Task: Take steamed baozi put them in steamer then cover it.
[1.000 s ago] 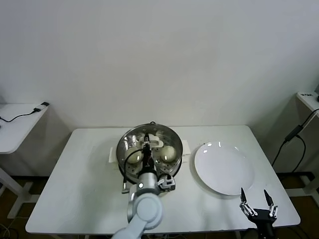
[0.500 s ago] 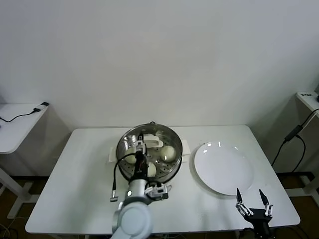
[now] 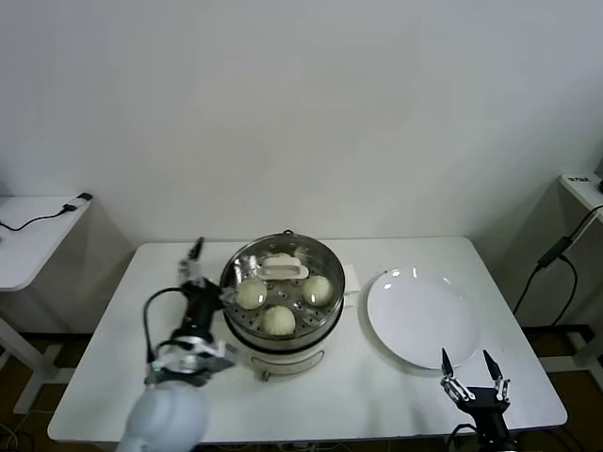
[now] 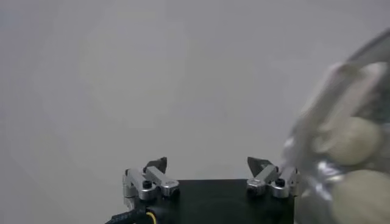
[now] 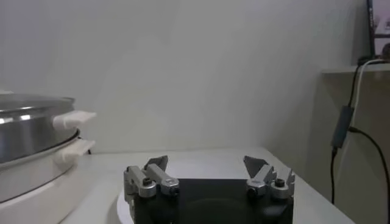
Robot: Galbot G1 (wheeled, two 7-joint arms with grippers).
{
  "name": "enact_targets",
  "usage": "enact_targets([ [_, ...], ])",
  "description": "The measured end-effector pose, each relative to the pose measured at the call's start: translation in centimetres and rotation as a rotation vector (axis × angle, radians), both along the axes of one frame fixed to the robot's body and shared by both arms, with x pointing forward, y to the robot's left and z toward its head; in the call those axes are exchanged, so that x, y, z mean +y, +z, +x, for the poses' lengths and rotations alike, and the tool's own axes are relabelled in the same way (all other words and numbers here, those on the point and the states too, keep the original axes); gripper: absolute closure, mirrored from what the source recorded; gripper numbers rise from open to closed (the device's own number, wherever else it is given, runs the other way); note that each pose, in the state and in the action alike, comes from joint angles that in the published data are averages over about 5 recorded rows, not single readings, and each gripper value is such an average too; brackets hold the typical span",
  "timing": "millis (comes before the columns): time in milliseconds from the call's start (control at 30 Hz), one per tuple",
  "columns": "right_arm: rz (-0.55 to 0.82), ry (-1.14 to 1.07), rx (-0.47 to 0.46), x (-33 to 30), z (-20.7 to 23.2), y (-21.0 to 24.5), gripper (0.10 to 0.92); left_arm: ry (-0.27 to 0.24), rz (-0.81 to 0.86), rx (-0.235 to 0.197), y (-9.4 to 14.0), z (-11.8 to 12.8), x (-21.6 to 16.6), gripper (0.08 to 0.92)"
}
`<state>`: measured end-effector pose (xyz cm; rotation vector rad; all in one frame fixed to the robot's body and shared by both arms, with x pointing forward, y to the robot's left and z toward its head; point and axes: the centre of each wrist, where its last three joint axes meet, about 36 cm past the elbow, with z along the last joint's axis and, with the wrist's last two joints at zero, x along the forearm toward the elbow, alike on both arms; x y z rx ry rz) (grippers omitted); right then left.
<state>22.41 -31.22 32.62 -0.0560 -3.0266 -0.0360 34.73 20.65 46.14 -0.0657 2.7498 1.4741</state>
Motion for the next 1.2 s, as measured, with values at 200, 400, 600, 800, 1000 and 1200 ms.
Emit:
enact_targets([
  [200, -0.015, 0.035, 0.001, -0.2, 0.5, -0.5, 0.2, 0.017, -0.283, -0.003, -2.4, -1.3, 7.5, 0.177],
  [400, -0.037, 0.057, 0.009, -0.7, 1.0, -1.0, 0.2, 0.036, -0.563, 0.011, -6.6, -4.0, 11.5, 0.177],
  [600, -0.047, 0.077, 0.024, -1.0, 1.3, -1.6, 0.2, 0.071, -0.738, 0.006, -10.4, -6.4, 13.4, 0.177],
  [800, -0.05, 0.091, 0.034, -1.0, 1.4, -2.1, 0.2, 0.099, -0.824, 0.012, -12.9, -8.4, 14.4, 0.177],
  [1000, -0.05, 0.1, 0.036, -0.9, 1.5, -2.3, 0.2, 0.112, -0.87, 0.011, -14.1, -9.7, 14.5, 0.177],
  [1200, -0.048, 0.105, 0.038, -0.7, 1.3, -2.6, 0.2, 0.118, -0.898, 0.004, -14.6, -10.4, 14.4, 0.177],
])
